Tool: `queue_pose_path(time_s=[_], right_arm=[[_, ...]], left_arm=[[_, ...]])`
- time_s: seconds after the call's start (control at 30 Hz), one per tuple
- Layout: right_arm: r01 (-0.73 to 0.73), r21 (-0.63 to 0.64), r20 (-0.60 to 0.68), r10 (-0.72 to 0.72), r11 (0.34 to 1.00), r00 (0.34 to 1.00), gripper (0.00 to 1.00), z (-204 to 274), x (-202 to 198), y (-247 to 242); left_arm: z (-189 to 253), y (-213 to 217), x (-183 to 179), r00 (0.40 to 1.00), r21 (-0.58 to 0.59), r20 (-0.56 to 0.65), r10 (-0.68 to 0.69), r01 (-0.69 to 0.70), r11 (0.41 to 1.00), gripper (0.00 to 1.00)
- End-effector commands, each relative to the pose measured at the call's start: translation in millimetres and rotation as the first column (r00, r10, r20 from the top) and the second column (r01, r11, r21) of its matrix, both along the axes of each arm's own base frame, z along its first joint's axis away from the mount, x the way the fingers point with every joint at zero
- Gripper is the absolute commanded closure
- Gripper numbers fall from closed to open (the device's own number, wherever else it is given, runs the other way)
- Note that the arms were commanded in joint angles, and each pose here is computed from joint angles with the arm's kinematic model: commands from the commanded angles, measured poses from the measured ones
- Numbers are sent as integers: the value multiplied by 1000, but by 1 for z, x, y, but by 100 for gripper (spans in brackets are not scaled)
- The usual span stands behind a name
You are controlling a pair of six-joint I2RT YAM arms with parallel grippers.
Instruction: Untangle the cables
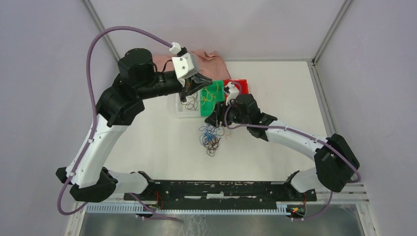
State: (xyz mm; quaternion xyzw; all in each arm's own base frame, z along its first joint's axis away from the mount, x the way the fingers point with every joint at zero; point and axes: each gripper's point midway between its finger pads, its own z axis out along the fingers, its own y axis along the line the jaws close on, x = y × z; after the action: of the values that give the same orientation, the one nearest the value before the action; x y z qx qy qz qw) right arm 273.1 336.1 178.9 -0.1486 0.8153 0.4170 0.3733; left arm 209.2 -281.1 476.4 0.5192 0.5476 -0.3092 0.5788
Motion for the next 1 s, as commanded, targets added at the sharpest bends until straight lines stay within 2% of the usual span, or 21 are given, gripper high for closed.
queue_pose_path(time_s=[0.0, 0.23, 0.47, 0.57, 0.7, 0.97], right_arm=[[32, 32, 21, -33, 999, 999, 38, 1, 6, 6], [50, 4, -37, -50, 999, 998, 39, -35, -4, 0], [55, -27, -86, -57, 998, 995, 40, -65, -14, -4], [62, -34, -100, -65, 997, 993, 40, -74, -18, -7], [70, -18, -79, -71, 997, 994, 38, -60, -21, -12], [37, 16, 61, -38, 999, 997, 24, 26, -31, -26]], left_arm=[[78, 14, -11, 985, -206, 166, 54, -19, 978, 97], [148, 38, -6, 921, -406, 317, 225, -83, 910, 97], [203, 59, -17, 857, -546, 406, 319, -53, 836, 97], [214, 64, -18, 832, -571, 430, 349, -48, 819, 97], [202, 58, -14, 846, -536, 422, 326, -57, 842, 97], [125, 40, 7, 897, -411, 342, 281, -126, 903, 97]])
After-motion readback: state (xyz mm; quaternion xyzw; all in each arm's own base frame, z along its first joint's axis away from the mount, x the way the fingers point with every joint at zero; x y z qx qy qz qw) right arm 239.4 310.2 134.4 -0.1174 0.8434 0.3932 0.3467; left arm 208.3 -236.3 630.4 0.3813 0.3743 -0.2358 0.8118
